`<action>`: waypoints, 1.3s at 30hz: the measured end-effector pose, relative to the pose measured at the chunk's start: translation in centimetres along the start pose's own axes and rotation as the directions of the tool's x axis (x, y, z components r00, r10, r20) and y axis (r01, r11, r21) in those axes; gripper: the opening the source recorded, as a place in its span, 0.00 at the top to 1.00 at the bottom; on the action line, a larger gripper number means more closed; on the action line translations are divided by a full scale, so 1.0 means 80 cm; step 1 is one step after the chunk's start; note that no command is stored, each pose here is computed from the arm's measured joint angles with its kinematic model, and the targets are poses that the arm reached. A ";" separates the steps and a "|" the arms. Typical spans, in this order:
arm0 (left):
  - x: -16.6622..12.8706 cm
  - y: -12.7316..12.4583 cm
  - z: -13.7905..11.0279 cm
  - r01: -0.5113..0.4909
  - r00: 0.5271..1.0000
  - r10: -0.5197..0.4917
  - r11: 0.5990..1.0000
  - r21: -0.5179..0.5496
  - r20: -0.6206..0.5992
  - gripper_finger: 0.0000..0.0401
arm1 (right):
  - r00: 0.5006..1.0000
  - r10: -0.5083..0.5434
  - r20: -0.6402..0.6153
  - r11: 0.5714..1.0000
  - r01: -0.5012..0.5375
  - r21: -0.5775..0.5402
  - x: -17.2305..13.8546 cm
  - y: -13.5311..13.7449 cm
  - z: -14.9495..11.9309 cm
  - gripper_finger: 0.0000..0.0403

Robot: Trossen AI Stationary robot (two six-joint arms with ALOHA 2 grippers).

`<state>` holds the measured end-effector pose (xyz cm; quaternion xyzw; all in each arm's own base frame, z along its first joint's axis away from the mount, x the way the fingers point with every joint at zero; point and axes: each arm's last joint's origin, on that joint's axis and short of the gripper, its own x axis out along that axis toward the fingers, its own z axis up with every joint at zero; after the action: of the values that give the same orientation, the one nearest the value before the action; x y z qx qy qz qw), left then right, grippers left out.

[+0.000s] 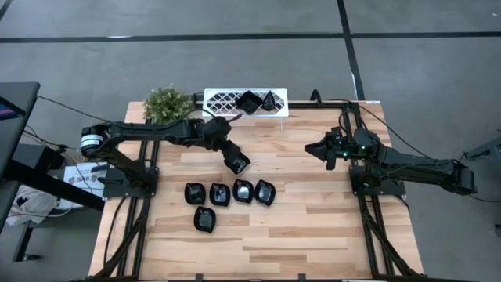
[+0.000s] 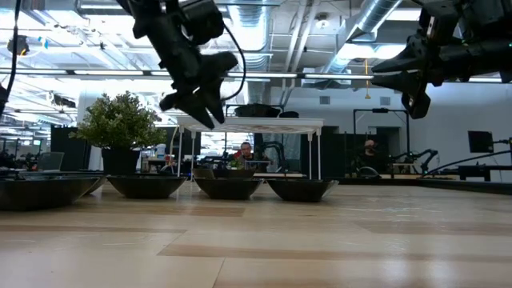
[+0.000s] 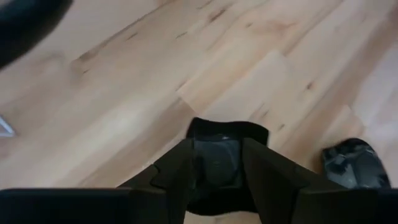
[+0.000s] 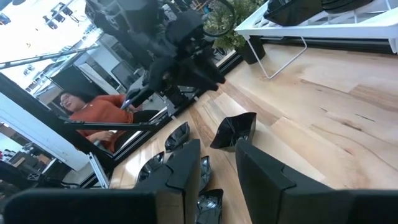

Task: Pick & Place Mini shaped plates
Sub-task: Stack the distorted square plate on top of the distorted square plate on the shelf

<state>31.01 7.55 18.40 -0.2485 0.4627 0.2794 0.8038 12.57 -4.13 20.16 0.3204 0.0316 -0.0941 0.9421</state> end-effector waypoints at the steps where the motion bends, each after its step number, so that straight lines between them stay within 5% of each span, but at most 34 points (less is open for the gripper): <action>1: 0.002 0.002 -0.001 -0.004 1.000 0.004 1.000 -0.004 -0.001 0.64 | 1.000 0.000 0.000 1.000 0.000 0.000 0.000 0.000 0.000 0.76; 39: 0.077 0.016 -0.059 0.019 0.991 -0.024 0.999 -0.035 -0.130 0.64 | 1.000 0.000 0.001 1.000 0.000 0.001 0.000 0.000 0.000 0.76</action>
<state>29.84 6.71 10.67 -0.2849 0.5069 0.2618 0.7703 12.57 -4.13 20.16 0.3208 0.0312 -0.0943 0.9419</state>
